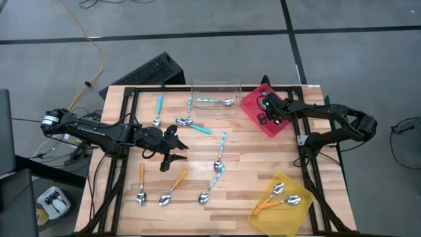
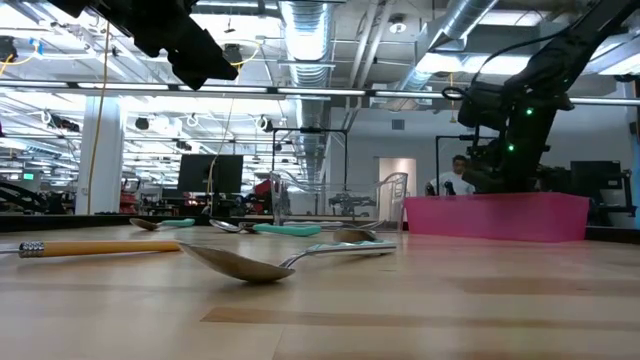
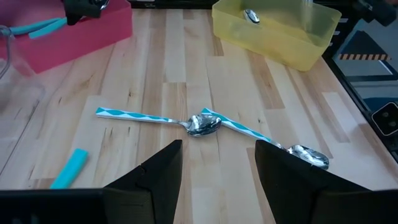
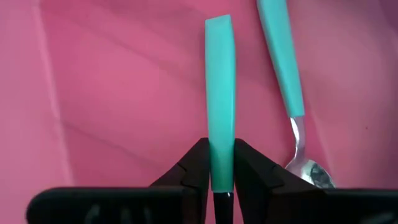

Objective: Sort silverware by color (type)
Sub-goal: Put the blue spoon into the red bin, then put the white-blue spoon into the transparent bin

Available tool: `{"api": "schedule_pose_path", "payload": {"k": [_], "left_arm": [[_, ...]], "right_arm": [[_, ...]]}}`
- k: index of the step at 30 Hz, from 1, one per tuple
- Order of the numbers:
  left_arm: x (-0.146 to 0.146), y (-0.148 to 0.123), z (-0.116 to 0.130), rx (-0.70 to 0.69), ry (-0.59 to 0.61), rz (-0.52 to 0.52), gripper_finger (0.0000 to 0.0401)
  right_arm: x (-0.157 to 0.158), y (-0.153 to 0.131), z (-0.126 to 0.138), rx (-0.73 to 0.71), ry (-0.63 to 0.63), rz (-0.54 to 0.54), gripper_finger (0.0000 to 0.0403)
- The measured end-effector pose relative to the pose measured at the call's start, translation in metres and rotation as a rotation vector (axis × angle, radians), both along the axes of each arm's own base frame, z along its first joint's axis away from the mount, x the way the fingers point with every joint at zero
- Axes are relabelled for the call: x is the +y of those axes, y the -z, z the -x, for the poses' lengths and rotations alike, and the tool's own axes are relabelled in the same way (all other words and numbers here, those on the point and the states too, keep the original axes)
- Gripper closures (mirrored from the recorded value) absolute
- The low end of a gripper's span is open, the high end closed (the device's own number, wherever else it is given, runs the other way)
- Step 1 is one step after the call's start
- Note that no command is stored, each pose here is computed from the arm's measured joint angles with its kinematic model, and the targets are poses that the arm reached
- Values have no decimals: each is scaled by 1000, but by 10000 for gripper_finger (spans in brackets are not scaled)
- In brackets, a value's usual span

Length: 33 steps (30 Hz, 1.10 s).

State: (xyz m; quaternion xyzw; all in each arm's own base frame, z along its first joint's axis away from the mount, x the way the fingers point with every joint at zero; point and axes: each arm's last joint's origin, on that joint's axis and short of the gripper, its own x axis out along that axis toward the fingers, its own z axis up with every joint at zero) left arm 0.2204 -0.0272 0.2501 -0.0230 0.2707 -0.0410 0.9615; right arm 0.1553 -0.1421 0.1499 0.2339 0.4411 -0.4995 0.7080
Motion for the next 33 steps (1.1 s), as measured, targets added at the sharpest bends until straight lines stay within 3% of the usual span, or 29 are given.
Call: {"api": "schedule_pose_path", "payload": {"k": [5, 13, 18, 28, 33], "left_arm": [[0, 0, 0, 0, 0, 0, 216], [0, 0, 0, 0, -1, 1, 216], [0, 0, 0, 0, -1, 1, 216], [0, 0, 0, 0, -2, 3, 216], [0, 0, 0, -1, -2, 3, 216]], "right_arm": [[-1, 0, 1, 4, 1, -2, 299], [0, 0, 1, 3, -3, -5, 227], [-1, -5, 0, 0, -12, 3, 205], [0, -64, -1, -119, -52, 110, 212], [8, -98, 5, -274, -113, 149, 214]]}}
